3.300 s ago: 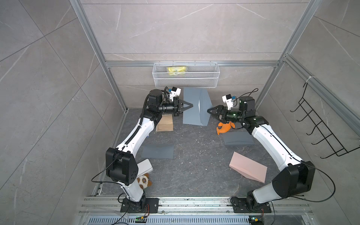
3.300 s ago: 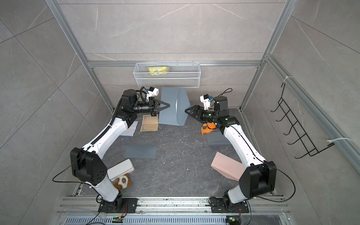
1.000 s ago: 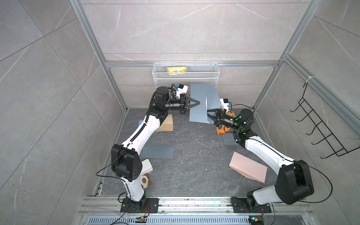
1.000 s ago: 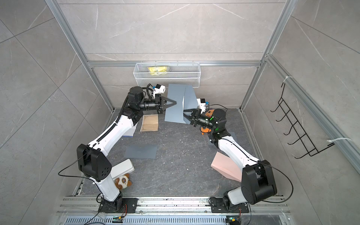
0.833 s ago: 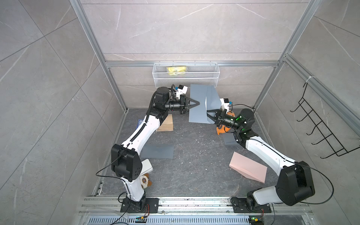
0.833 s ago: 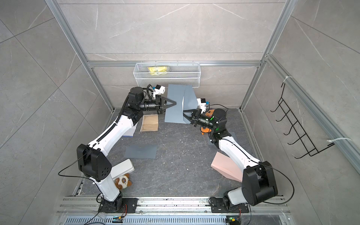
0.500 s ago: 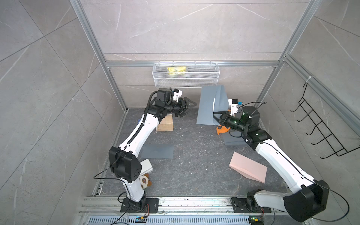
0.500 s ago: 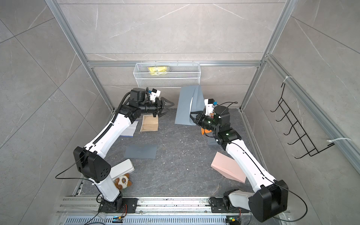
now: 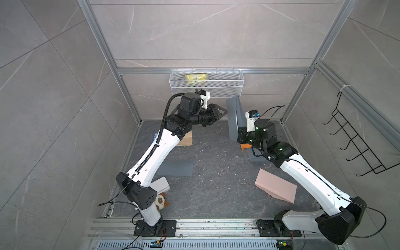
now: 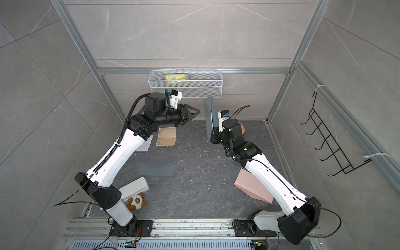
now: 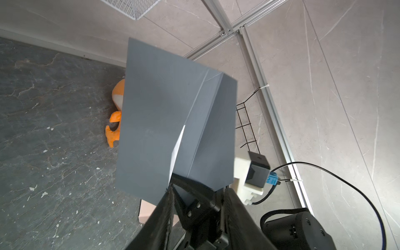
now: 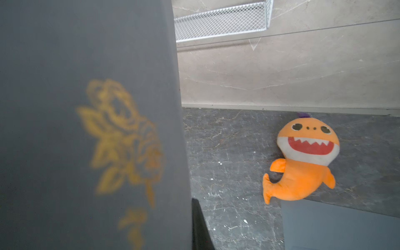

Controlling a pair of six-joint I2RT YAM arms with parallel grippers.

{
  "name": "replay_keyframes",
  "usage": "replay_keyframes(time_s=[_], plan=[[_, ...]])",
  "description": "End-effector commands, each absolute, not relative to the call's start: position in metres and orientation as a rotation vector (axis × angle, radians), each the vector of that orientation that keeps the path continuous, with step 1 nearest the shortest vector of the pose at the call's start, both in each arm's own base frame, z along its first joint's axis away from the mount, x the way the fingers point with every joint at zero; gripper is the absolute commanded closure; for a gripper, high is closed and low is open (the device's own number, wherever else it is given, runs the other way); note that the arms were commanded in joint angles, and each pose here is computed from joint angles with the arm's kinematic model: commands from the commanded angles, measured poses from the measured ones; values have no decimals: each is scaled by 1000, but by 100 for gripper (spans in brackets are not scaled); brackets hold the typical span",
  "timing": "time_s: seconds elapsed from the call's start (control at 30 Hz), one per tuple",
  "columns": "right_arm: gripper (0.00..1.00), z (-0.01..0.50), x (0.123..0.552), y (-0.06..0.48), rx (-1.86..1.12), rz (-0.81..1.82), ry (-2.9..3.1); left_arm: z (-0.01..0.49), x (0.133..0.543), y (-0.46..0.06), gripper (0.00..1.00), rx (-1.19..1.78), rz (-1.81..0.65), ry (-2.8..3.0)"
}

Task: Take the letter paper out of the envelope
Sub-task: Take out the letter paper from the envelope.

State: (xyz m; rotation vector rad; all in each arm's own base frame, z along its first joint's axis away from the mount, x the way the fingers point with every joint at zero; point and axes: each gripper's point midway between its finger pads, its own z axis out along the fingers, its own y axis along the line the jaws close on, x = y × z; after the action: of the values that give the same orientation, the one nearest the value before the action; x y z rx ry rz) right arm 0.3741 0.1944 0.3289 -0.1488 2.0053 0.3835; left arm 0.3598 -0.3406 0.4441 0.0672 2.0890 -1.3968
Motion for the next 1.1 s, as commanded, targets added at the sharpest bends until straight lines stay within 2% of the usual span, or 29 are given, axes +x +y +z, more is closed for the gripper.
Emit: replay_keyframes(time_s=[0.0,0.23,0.53,1.07], plan=[[100,334,376,190,-160,281,2005,451,372,-343,60,57,-1396,2051],[100,326,373,200,-197,221,2037,444,375,-355,61,61,-1441,2071],[100,319,370,218,-255,251,2076,440,378,-365,75,73,-1481,2065],[100,326,360,238,-292,356,2104,417,384,-373,82,93,-1451,2121]])
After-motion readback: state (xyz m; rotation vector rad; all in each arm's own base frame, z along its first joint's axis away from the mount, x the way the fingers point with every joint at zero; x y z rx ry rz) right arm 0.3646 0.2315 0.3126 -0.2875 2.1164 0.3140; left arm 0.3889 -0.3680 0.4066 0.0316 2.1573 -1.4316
